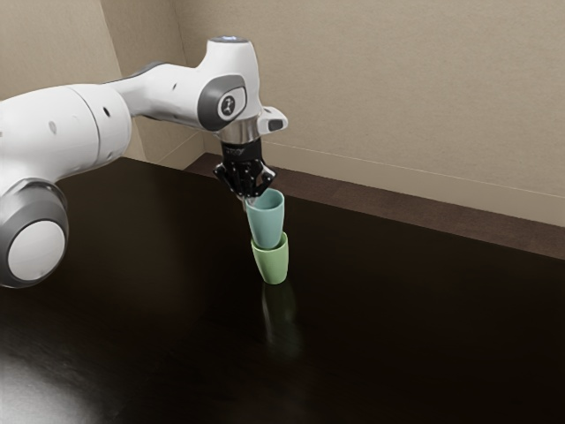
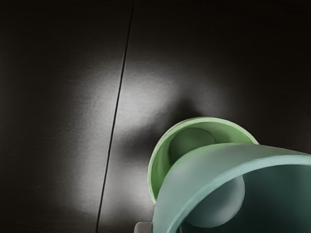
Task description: Place the left cup onto the right cup
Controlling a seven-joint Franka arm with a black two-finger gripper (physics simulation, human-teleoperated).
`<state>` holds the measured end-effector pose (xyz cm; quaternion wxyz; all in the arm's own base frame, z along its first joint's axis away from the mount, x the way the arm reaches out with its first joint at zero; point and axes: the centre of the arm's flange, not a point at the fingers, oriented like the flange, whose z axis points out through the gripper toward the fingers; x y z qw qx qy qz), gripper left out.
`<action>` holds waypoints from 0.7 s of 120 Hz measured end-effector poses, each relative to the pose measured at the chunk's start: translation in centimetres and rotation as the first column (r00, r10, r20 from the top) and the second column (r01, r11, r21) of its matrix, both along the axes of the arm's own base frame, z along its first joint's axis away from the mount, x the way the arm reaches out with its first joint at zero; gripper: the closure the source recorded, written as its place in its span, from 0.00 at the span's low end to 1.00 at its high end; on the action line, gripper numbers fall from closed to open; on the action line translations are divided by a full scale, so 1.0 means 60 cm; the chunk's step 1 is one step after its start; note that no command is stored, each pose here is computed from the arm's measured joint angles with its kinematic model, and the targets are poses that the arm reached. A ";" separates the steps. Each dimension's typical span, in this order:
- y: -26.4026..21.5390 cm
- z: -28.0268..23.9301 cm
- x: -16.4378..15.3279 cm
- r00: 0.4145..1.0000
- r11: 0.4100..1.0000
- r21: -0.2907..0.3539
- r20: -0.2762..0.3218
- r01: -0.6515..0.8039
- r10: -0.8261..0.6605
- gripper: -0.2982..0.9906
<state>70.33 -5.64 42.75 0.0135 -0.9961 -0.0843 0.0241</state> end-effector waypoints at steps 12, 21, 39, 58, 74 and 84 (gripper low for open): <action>0.000 -0.001 0.000 1.000 1.000 0.000 0.000 0.000 0.000 0.84; 0.001 -0.002 0.001 1.000 1.000 0.000 0.000 -0.001 0.001 0.84; 0.000 -0.003 0.001 1.000 1.000 0.001 0.000 -0.001 0.001 0.84; 0.000 -0.006 0.002 1.000 1.000 0.001 -0.001 0.000 0.000 0.84; -0.002 -0.002 0.006 1.000 1.000 0.001 0.006 0.001 -0.001 0.84; -0.002 -0.002 0.007 1.000 1.000 0.001 0.006 0.002 -0.002 0.84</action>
